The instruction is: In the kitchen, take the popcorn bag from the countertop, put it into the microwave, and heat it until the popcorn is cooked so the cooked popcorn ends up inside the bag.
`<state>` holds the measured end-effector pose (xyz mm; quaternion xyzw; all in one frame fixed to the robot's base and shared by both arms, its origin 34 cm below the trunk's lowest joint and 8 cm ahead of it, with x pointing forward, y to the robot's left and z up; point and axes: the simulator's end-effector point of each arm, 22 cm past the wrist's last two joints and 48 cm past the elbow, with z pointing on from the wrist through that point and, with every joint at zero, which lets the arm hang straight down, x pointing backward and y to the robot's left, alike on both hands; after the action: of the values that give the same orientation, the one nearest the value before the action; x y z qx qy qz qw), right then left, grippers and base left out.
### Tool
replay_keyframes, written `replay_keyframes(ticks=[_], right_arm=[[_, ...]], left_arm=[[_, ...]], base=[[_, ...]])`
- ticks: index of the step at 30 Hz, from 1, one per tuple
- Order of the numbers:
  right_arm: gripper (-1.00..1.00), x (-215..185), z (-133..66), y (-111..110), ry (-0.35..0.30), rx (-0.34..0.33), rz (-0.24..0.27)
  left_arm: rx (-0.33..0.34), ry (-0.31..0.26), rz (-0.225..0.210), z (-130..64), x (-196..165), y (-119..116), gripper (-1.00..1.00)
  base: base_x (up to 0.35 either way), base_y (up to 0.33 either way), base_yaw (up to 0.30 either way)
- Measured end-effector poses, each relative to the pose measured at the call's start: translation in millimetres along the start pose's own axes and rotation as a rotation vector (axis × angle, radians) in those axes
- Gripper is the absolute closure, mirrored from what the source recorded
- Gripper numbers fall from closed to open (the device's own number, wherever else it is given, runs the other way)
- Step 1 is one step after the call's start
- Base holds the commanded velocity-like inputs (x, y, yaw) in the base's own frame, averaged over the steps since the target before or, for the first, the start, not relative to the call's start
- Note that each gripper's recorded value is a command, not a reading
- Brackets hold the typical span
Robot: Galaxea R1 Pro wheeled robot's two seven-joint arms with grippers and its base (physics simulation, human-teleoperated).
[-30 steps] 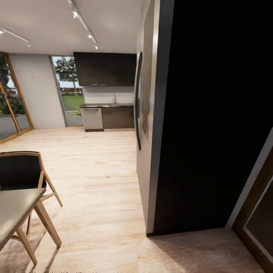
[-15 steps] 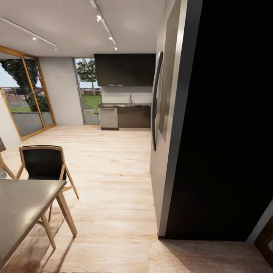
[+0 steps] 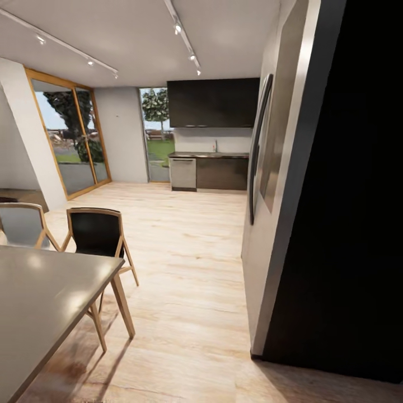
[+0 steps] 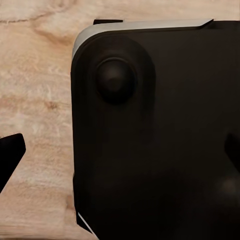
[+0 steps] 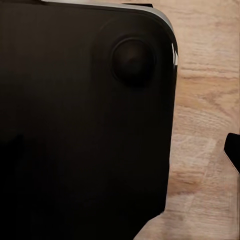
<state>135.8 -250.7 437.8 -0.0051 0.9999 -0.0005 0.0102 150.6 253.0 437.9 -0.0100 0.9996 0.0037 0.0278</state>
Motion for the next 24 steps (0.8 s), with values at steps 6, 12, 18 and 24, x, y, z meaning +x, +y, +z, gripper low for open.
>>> replay_keyframes(ticks=[6, 12, 18, 24], right_arm=[[-1.0, 0.2, 0.0, -0.8, 0.0, 0.001, -0.001], [-1.0, -0.2, 0.0, -2.9, 0.0, 0.002, -0.002], [-1.0, 0.0, 0.0, -2.4, -0.001, 0.0, -0.02], [-1.0, -0.6, -0.1, -1.0, -0.004, -0.002, -0.032]], left_arm=[[-0.001, 0.0, 0.0, 0.0, 0.0, 0.2, -1.0], [0.0, 0.0, 0.0, 0.0, 0.0, -0.1, -1.0], [0.005, 0.001, 0.001, 0.0, 0.2, 0.2, -1.0], [0.005, 0.002, -0.017, -0.1, 0.6, 1.4, -1.0]], base=[[0.0, 0.0, 0.167], [0.0, 0.0, 0.01], [0.023, 0.0, 0.0], [0.272, 0.054, 0.0]])
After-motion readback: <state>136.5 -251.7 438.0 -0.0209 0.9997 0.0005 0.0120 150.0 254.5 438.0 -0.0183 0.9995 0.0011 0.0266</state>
